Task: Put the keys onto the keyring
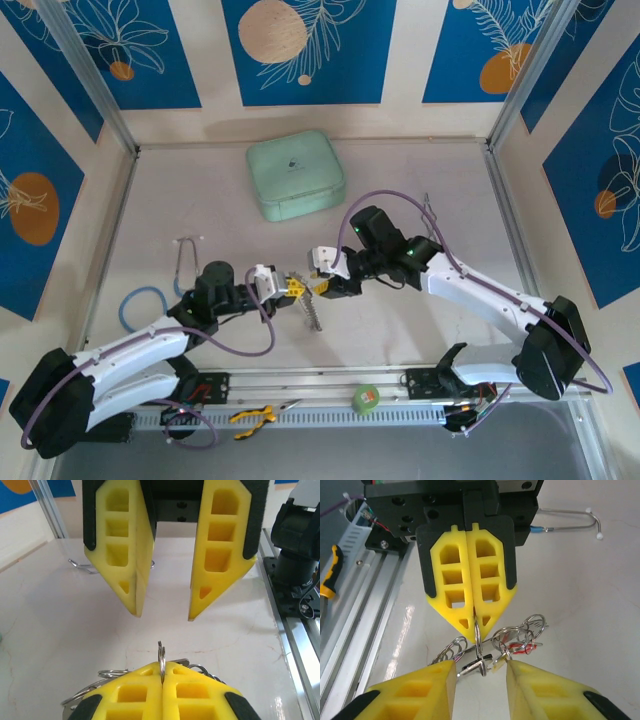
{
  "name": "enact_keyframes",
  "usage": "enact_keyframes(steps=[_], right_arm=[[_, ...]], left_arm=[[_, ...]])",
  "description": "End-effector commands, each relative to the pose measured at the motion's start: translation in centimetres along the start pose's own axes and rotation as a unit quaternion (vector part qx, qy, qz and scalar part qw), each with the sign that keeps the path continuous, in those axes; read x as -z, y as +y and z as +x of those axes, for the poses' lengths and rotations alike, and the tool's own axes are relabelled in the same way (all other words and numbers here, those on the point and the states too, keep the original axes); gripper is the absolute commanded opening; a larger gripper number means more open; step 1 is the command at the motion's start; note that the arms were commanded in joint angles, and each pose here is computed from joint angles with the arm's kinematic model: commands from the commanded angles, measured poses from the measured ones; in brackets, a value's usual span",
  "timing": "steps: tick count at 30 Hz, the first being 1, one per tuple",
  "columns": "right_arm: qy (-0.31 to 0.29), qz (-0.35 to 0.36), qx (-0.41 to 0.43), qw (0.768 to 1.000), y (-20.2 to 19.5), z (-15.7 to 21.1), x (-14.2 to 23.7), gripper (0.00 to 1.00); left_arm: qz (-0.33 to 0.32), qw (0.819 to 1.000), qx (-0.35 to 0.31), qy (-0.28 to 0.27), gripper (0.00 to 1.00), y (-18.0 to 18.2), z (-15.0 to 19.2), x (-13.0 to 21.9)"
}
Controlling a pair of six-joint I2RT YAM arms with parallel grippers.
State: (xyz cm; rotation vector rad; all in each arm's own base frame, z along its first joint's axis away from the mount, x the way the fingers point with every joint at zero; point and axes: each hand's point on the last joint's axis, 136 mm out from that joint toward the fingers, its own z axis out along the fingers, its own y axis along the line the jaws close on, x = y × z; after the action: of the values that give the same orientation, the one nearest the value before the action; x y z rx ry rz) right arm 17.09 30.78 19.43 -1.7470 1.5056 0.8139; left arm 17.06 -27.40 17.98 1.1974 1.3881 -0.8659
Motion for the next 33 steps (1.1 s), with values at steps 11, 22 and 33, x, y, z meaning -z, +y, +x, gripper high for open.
enact_keyframes(steps=[11,22,33], right_arm=[[-0.060,-0.035,-0.029,0.997,0.6,-0.6,-1.2,0.27],[-0.063,-0.053,-0.035,0.996,0.6,-0.5,-1.3,0.00],[0.021,-0.039,-0.007,0.999,0.6,0.3,-0.8,0.00]], left_arm=[[0.040,0.996,-0.009,-0.075,0.00,-1.4,-2.6,0.2],[0.036,0.996,-0.012,-0.085,0.04,-1.4,-3.0,0.4],[0.007,1.000,0.010,0.007,0.26,-0.2,-1.2,0.3]])
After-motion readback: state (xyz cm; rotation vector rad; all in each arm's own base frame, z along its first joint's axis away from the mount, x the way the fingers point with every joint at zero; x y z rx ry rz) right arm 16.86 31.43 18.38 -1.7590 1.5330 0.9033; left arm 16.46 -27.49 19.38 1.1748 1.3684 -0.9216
